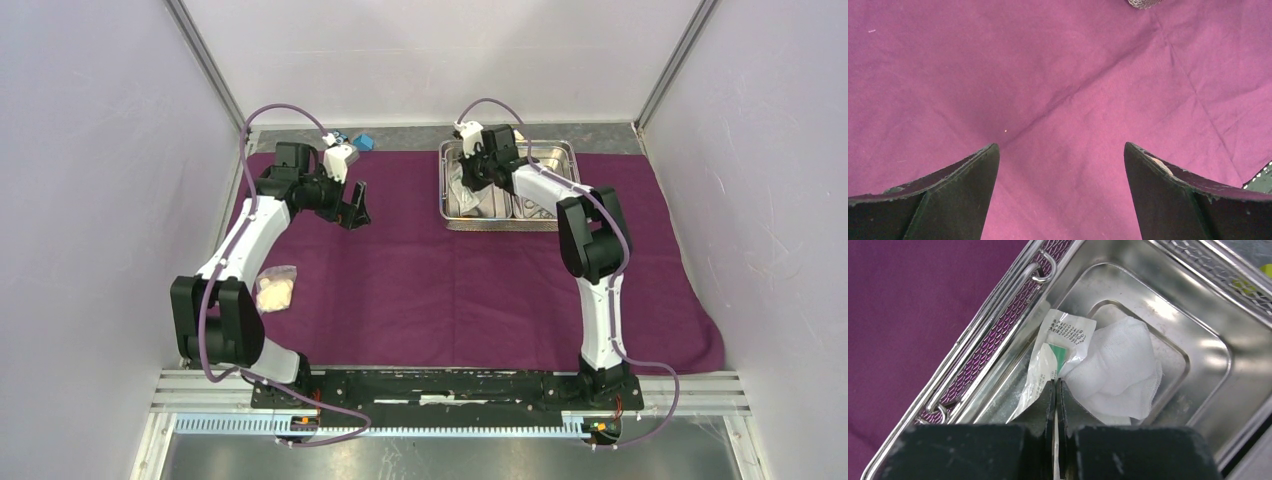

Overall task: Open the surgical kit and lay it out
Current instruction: Adjust the medical item in the container.

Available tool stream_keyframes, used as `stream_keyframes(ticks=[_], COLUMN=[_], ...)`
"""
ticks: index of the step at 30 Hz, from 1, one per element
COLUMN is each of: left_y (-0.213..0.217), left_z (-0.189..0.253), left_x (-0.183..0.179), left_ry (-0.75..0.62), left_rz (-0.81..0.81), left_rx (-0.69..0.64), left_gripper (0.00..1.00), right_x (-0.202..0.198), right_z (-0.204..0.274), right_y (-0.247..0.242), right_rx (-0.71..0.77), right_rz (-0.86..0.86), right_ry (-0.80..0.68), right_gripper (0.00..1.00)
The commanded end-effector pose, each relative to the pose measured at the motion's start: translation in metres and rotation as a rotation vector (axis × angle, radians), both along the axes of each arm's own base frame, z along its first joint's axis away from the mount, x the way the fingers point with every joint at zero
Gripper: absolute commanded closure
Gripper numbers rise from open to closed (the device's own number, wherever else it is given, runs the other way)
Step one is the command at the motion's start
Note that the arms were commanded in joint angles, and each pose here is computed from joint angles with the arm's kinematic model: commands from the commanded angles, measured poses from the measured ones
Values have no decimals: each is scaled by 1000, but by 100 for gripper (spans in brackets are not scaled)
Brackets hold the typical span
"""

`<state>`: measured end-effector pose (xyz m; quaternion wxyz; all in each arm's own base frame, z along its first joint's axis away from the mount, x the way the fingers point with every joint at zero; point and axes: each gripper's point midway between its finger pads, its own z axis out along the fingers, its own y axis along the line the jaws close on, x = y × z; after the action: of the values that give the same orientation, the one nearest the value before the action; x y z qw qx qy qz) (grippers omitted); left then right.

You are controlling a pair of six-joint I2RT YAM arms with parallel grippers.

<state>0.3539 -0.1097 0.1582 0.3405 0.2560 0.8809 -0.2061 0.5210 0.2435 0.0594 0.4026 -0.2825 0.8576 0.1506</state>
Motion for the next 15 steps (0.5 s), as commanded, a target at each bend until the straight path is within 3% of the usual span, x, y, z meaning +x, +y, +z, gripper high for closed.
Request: stream_keyframes(ticks=[1, 6, 15], left_y=[-13, -19, -26], left_z=[20, 24, 23], left_x=[14, 19, 18], left_ry=[-48, -45, -35], left_rz=[-38, -43, -53], left_rx=[-38, -55, -62], left_gripper=[0, 0, 0], right_x=[10, 6, 15], right_z=[70, 75, 37], right_y=[-6, -21, -43], right_rx=[61, 67, 39], right_rz=[1, -13, -50], right_ry=[-118, -120, -56], right_gripper=[98, 97, 93])
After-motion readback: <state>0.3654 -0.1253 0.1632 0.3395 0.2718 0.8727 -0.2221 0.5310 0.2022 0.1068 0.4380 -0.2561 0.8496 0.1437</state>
